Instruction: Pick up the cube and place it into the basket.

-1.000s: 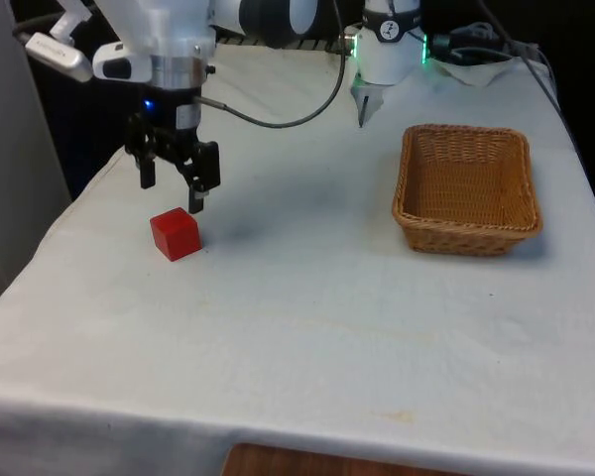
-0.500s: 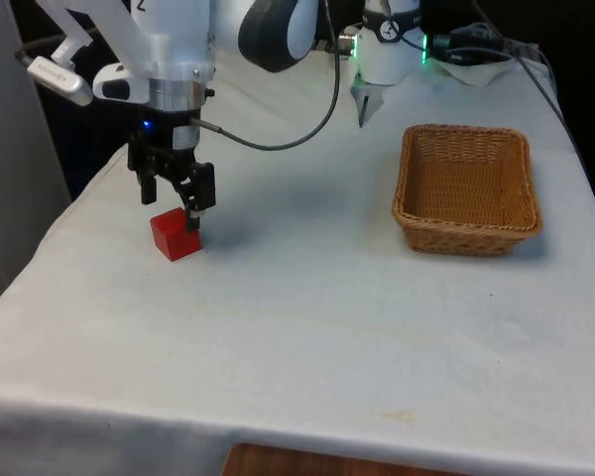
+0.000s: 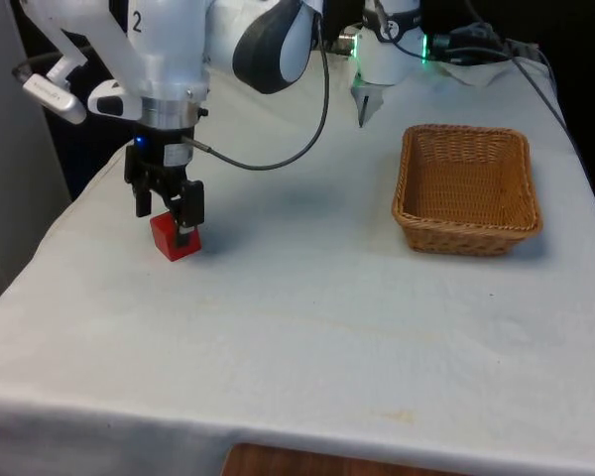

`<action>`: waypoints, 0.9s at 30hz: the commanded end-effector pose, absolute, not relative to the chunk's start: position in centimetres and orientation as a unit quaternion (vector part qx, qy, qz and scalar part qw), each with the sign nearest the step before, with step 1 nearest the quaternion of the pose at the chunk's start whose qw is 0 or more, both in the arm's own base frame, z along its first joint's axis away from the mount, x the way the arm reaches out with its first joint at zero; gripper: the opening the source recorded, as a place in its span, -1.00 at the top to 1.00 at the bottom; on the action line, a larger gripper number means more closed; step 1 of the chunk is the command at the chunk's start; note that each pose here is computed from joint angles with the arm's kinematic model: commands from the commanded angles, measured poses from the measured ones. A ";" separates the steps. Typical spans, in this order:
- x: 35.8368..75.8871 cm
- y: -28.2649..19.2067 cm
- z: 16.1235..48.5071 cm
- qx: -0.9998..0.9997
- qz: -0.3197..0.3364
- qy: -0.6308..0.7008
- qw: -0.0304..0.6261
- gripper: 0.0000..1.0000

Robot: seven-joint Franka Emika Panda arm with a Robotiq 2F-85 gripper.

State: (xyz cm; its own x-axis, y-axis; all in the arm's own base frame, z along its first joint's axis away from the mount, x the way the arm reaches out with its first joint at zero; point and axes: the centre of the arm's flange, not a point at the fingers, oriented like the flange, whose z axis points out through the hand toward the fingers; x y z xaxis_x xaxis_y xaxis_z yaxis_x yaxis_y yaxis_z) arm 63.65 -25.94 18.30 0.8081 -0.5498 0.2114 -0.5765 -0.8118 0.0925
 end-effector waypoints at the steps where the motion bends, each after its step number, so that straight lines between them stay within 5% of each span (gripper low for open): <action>1: 63.8 -26.2 18.0 0.946 0.092 -0.303 0.074 -1.00; 5: 63.9 -26.5 17.5 0.943 0.094 -0.311 0.075 -0.95; 10: 64.0 -26.5 17.2 0.941 0.096 -0.316 0.076 0.10; 11: 64.0 -26.6 17.1 0.940 0.096 -0.318 0.076 0.52; 14: 64.0 -26.6 17.1 0.940 0.096 -0.319 0.076 0.88; 27: 64.1 -26.4 18.8 0.937 0.098 -0.325 0.078 0.87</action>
State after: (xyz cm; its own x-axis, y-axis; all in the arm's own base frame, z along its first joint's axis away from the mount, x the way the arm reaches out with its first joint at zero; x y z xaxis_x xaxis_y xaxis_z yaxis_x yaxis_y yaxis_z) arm 64.22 -26.53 18.08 0.7727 -0.5893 0.2359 -0.6203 -0.7800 0.0832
